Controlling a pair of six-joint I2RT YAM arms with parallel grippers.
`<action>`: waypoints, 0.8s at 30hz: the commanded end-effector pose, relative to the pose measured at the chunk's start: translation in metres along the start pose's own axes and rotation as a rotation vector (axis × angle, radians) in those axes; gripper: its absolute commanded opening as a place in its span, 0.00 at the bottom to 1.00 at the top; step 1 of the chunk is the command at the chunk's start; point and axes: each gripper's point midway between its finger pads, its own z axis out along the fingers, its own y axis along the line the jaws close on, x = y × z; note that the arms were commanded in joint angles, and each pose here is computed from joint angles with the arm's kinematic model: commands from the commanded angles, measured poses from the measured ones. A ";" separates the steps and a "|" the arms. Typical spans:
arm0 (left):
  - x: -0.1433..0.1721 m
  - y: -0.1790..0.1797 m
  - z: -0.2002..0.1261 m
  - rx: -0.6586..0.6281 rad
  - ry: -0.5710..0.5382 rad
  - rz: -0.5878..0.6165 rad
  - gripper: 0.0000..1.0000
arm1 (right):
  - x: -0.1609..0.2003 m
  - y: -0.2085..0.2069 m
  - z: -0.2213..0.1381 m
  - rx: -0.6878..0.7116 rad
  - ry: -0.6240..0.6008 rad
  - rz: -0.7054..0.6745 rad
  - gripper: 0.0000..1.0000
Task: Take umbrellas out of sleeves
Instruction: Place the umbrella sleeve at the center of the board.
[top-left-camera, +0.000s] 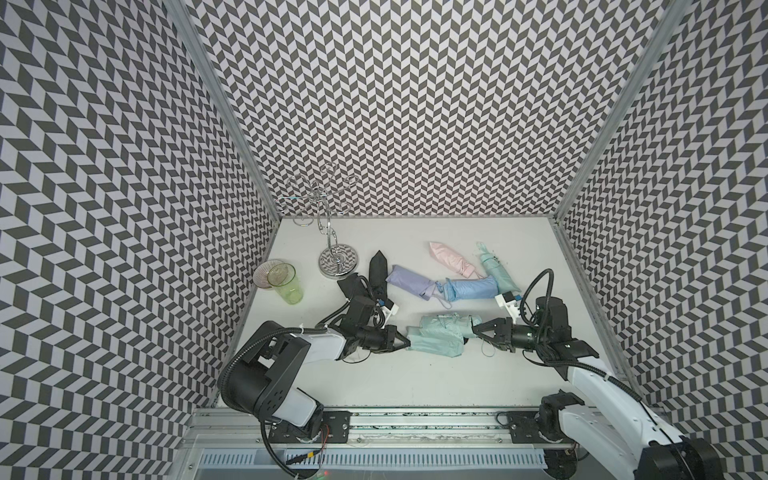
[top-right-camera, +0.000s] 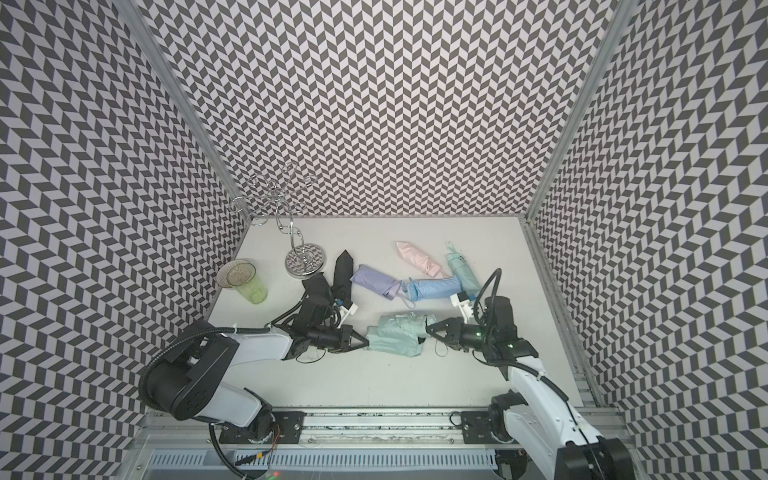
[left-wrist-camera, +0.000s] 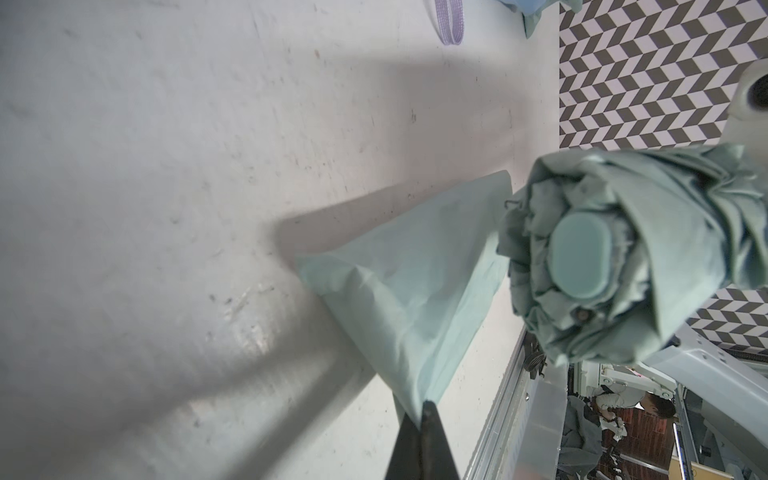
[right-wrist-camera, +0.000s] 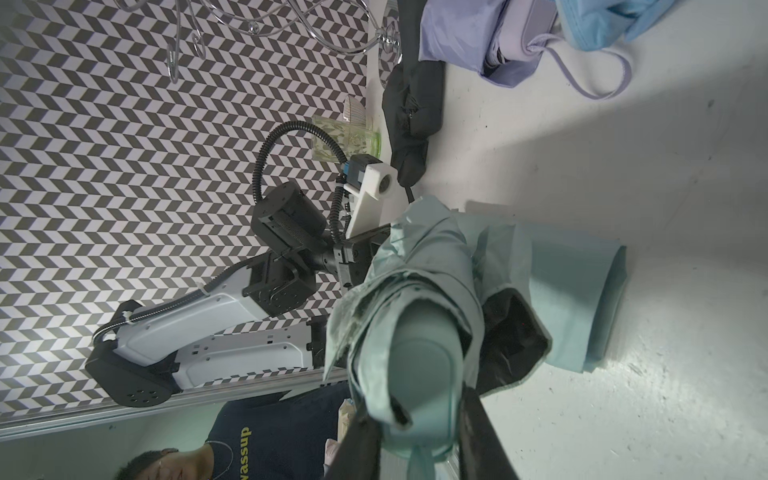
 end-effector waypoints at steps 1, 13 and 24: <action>-0.007 0.000 0.001 -0.008 -0.009 0.019 0.00 | -0.002 0.017 0.001 -0.088 -0.001 -0.115 0.00; -0.007 0.005 0.006 -0.007 0.006 -0.002 0.00 | 0.012 -0.023 0.012 -0.037 0.028 -0.076 0.00; -0.014 0.001 -0.011 -0.055 0.007 -0.020 0.66 | 0.012 -0.066 0.014 0.136 0.004 -0.044 0.00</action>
